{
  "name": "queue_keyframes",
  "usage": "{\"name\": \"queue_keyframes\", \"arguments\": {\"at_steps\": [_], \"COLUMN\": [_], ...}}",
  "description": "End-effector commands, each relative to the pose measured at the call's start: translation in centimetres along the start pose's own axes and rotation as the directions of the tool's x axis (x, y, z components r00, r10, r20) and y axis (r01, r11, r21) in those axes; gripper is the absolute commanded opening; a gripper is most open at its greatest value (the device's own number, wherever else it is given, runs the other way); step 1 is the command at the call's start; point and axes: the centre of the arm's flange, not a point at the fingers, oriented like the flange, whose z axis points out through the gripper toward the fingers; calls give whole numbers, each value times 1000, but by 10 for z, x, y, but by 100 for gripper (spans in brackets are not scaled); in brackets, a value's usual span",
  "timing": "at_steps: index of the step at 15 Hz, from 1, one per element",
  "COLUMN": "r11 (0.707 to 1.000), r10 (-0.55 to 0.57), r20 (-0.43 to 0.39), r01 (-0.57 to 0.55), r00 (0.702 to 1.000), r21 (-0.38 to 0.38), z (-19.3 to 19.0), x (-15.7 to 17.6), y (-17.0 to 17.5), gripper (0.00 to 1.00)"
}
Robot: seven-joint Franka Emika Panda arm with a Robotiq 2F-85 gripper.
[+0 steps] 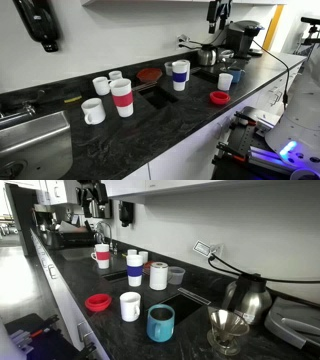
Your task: Move the white-blue cup forward and put the pink lid in its place
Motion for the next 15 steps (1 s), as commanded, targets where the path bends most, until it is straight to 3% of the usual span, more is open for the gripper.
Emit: {"name": "queue_keyframes", "arguments": {"at_steps": [1, 10, 15], "r11": [1000, 1000, 1000], "r10": [0, 0, 5], "r20": [0, 0, 13], "r01": [0, 0, -5], "r00": [1000, 1000, 1000], "r21": [0, 0, -8], "z": [0, 0, 12], "x": [0, 0, 26], "y": [0, 0, 0], "gripper": [100, 100, 100]}}
